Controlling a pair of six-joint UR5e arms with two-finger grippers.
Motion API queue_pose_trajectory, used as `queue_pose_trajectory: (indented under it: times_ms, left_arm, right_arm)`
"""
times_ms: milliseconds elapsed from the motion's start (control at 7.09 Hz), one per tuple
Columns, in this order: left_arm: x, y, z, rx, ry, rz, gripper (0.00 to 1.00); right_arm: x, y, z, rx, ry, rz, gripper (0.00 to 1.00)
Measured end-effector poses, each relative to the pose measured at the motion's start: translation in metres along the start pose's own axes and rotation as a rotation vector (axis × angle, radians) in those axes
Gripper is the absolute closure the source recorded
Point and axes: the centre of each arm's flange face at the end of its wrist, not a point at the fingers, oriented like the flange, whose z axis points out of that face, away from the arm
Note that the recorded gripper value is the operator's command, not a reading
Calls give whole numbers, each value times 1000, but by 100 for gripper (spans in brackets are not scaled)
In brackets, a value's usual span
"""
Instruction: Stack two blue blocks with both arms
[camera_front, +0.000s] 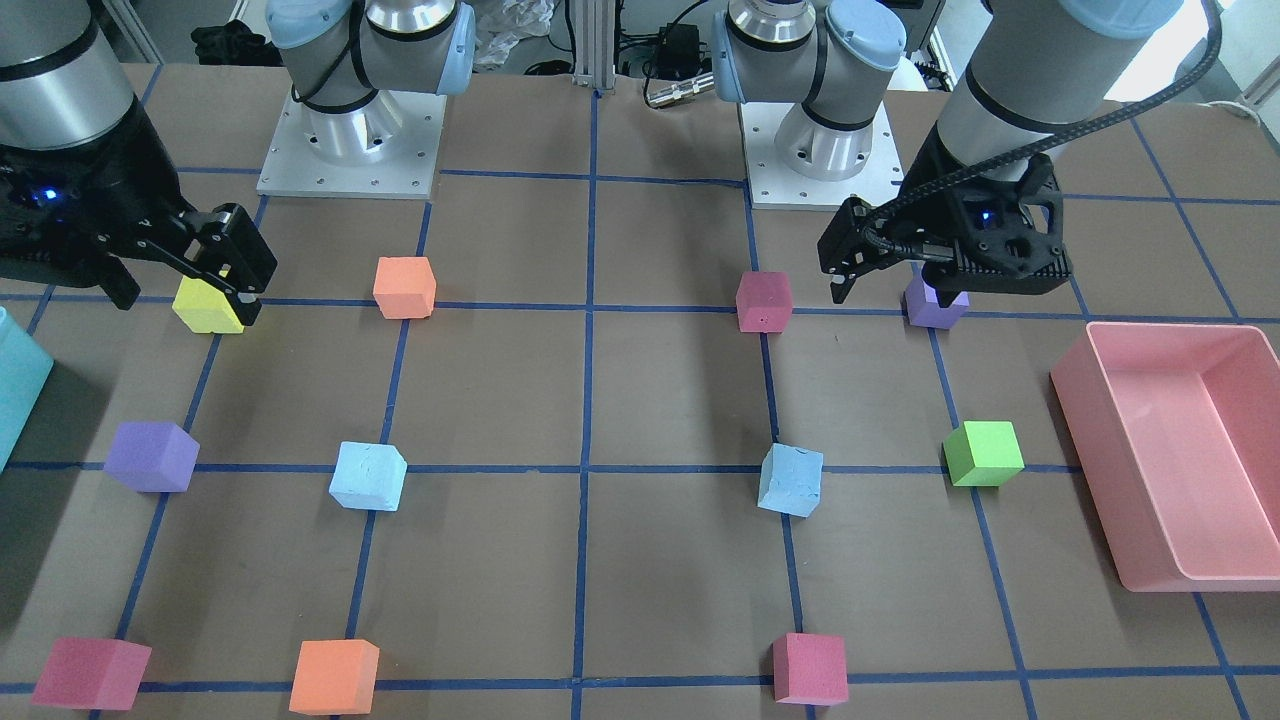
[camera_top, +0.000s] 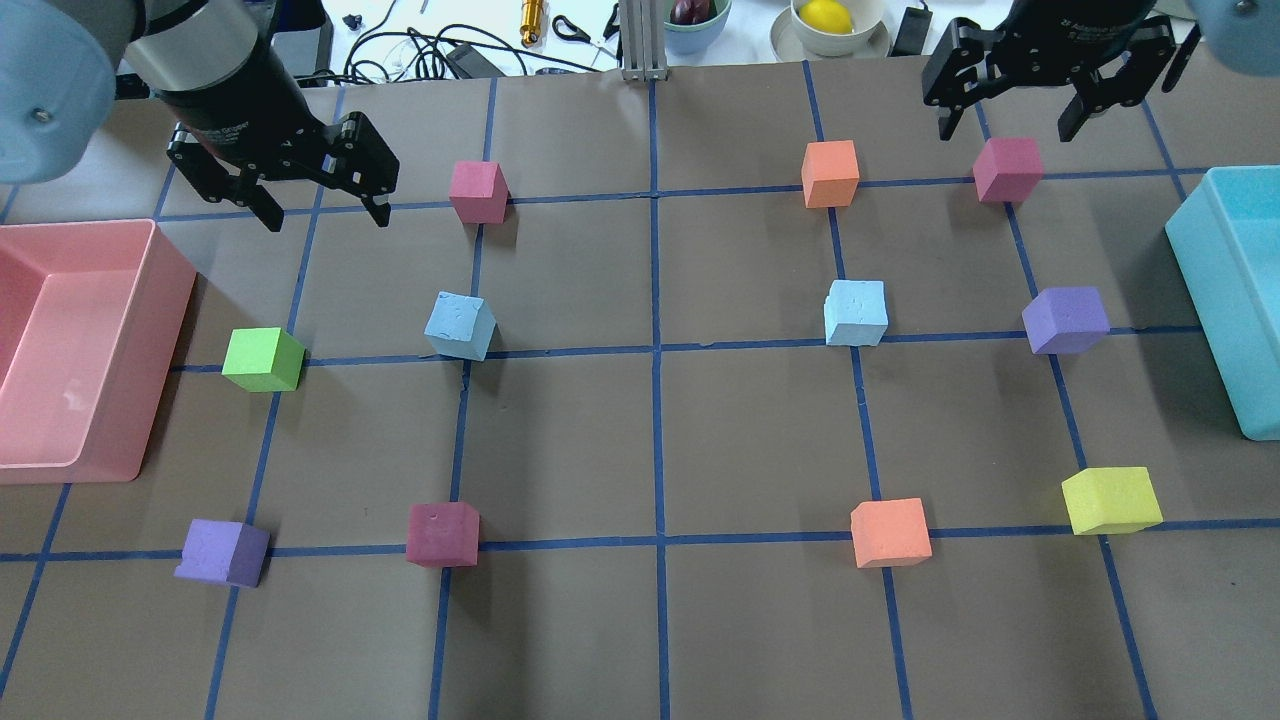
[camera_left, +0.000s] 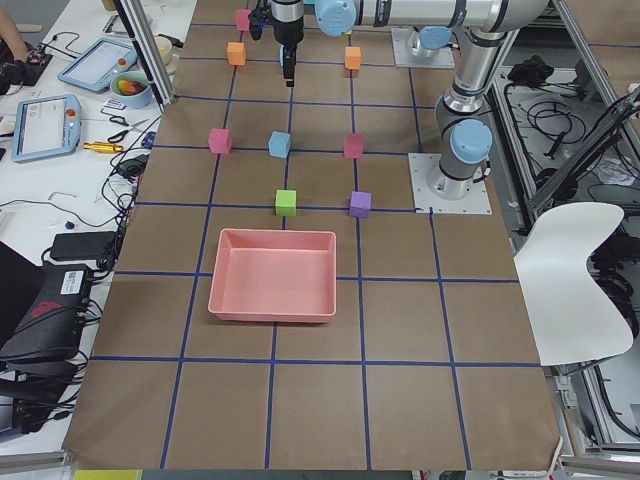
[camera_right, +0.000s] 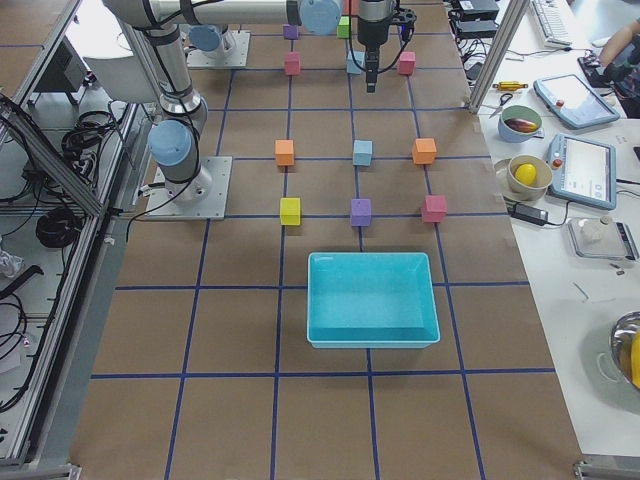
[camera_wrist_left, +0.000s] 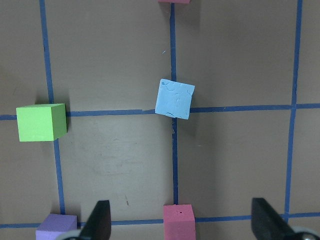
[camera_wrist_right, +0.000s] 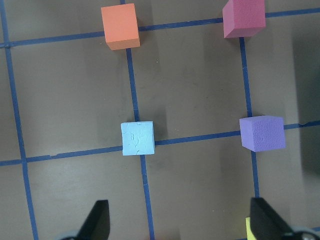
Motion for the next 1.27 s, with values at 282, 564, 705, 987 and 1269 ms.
queue_pose_trajectory:
  times_ms: [282, 564, 705, 987, 1269]
  left_arm:
    - [0, 0, 0, 0, 0, 0, 0]
    - [0, 0, 1, -1, 1, 0, 0]
    - [0, 0, 1, -2, 2, 0, 0]
    - [0, 0, 1, -1, 2, 2, 0]
    - [1, -2, 4, -6, 2, 5, 0]
  right_arm:
    - [-4, -1, 4, -5, -1, -3, 0]
    - [-5, -8, 9, -3, -6, -1, 0]
    - [-7, -13, 27, -36, -10, 4, 0]
    - [-12, -20, 105, -176, -5, 13, 0]
    - [-20, -11, 200, -232, -2, 12, 0]
